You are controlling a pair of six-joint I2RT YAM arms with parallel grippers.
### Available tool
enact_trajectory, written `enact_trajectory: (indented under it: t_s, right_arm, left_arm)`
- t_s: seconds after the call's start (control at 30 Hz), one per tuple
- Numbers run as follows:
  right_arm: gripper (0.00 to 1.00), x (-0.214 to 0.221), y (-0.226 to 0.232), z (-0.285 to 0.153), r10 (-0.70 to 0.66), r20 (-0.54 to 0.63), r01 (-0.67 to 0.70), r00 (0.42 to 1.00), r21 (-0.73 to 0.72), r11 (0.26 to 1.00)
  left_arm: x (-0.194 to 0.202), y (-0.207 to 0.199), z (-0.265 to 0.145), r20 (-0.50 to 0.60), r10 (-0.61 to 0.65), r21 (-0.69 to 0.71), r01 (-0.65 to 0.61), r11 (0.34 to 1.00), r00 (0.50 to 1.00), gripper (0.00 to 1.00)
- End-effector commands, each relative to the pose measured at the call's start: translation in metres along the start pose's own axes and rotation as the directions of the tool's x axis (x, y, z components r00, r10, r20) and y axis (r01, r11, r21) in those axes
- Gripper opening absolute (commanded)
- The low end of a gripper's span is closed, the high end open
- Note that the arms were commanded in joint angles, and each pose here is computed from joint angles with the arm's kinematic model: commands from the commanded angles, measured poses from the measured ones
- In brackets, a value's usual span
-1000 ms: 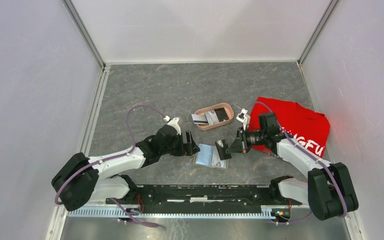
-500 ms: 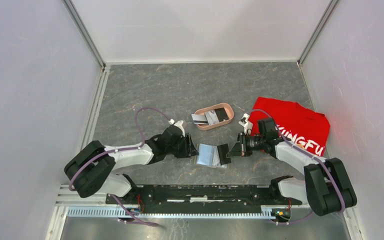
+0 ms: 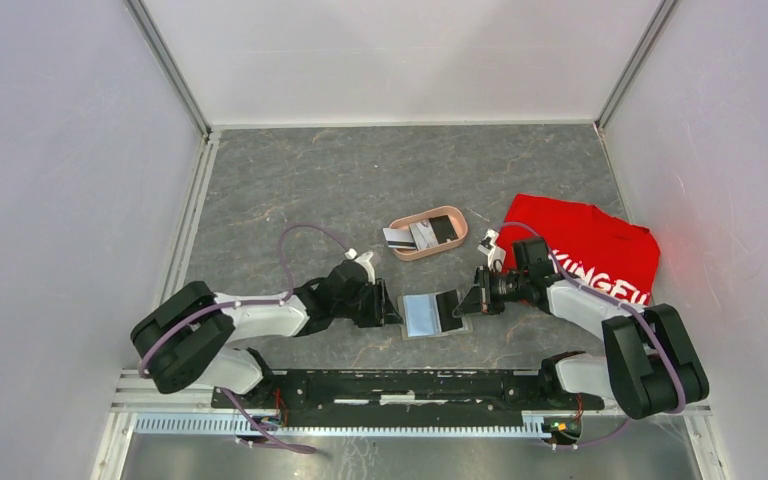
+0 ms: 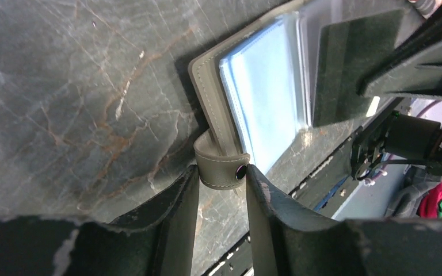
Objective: Put the credit cards into the card holder
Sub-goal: Insert the credit card into the card holder.
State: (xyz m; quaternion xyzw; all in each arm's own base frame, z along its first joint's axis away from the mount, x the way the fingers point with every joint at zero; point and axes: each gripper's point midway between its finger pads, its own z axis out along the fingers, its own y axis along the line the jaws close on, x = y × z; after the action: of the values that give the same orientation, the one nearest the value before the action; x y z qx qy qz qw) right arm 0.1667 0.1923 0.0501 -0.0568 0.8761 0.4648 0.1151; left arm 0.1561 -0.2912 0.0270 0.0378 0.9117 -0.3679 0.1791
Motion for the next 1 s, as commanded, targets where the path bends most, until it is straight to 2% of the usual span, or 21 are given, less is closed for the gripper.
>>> enact_trajectory:
  t_s: [0.0,0.27,0.33,0.43,0.53,0.6,0.67,0.73,0.77,0.97]
  right_arm:
    - [0.00,-0.014,-0.001,-0.004,-0.067,0.039,0.066,0.997,0.040,0.997]
    - [0.00,-0.018,0.005,0.000,-0.056,0.043,0.056,0.998,-0.008,0.998]
    - [0.00,-0.019,0.006,0.002,-0.052,0.037,0.052,0.998,-0.018,0.998]
    - [0.00,-0.017,0.007,0.007,-0.053,0.023,0.054,0.998,-0.025,0.998]
    - [0.00,-0.016,0.009,0.009,-0.061,0.011,0.062,0.998,-0.032,0.998]
    - [0.00,-0.016,0.009,0.010,-0.064,0.006,0.064,0.998,-0.032,0.997]
    - [0.00,-0.015,0.007,0.011,-0.064,0.003,0.064,0.998,-0.024,0.998]
    - [0.00,-0.014,0.005,0.012,-0.060,-0.005,0.060,0.998,-0.019,0.998]
    - [0.00,-0.014,0.005,0.013,-0.060,-0.008,0.060,0.998,-0.018,0.998]
    - [0.00,-0.015,0.002,0.015,-0.051,-0.018,0.051,0.999,-0.007,0.999]
  left_arm:
    - [-0.007,-0.018,-0.012,0.059,-0.033,0.068,0.029,0.997,0.998,0.43]
    - [-0.043,-0.010,-0.045,0.274,0.055,-0.024,-0.050,0.998,0.960,0.58]
    - [-0.051,-0.018,-0.054,0.322,0.072,0.007,-0.078,0.997,0.944,0.65]
    - [-0.058,-0.045,-0.062,0.369,0.080,0.136,-0.139,0.981,0.926,0.81]
    - [-0.058,-0.065,-0.057,0.362,0.080,0.228,-0.172,0.958,0.929,0.87]
    - [-0.055,-0.074,-0.050,0.332,0.092,0.263,-0.186,0.947,0.939,0.84]
    - [-0.053,-0.080,-0.043,0.310,0.096,0.295,-0.191,0.936,0.946,0.73]
    - [-0.053,-0.085,-0.035,0.292,0.094,0.317,-0.189,0.930,0.952,0.55]
    - [-0.051,-0.083,-0.028,0.271,0.095,0.313,-0.181,0.932,0.958,0.51]
    - [-0.044,-0.076,-0.008,0.217,0.098,0.300,-0.162,0.940,0.971,0.43]
